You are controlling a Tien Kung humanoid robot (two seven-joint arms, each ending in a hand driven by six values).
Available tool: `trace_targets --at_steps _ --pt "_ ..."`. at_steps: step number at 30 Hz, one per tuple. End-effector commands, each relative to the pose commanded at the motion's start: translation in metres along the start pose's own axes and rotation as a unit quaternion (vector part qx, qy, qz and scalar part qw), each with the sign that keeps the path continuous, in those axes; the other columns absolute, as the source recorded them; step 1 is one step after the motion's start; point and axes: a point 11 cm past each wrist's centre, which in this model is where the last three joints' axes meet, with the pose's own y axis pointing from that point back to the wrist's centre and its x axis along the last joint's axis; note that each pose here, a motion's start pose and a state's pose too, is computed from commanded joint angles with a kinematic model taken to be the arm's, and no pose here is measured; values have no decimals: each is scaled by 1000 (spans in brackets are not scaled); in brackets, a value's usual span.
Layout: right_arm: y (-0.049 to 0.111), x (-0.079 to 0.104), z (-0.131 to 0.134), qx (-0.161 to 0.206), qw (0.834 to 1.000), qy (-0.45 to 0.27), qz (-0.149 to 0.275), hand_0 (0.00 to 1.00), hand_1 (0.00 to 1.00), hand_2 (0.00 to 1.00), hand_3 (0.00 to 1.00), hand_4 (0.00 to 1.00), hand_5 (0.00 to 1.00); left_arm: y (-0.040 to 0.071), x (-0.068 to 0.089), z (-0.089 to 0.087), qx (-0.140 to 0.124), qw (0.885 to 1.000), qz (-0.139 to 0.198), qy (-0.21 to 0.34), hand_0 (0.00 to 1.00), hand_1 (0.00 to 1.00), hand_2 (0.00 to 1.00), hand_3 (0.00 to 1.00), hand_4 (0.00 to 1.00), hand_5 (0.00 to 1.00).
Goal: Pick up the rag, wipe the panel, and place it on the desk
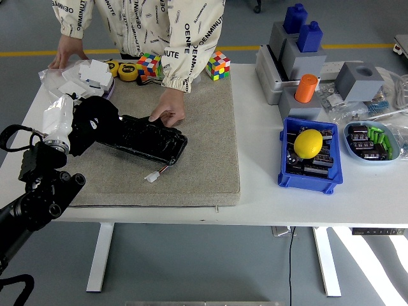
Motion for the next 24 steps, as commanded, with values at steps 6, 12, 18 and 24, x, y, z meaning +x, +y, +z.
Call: trace_targets --at_steps 6,12,18,24 --pt "0 0 0 0 1000 0 0 540 557 490 522 883 347 -2 16 -14 14 999 32 20 209 276 378 560 716 2" --pt "0 0 1 0 1000 2 -1 540 556 489 521 883 347 2 21 -35 36 998 42 29 222 334 405 563 718 2" --pt "0 -1 1 0 1000 3 -2 540 556 489 521 882 347 8 13 -52 61 998 19 21 326 485 516 565 824 2" --pt "0 0 0 1 1000 2 -2 540 557 490 522 882 347 10 9 -61 86 996 -3 11 526 694 713 755 979 141"
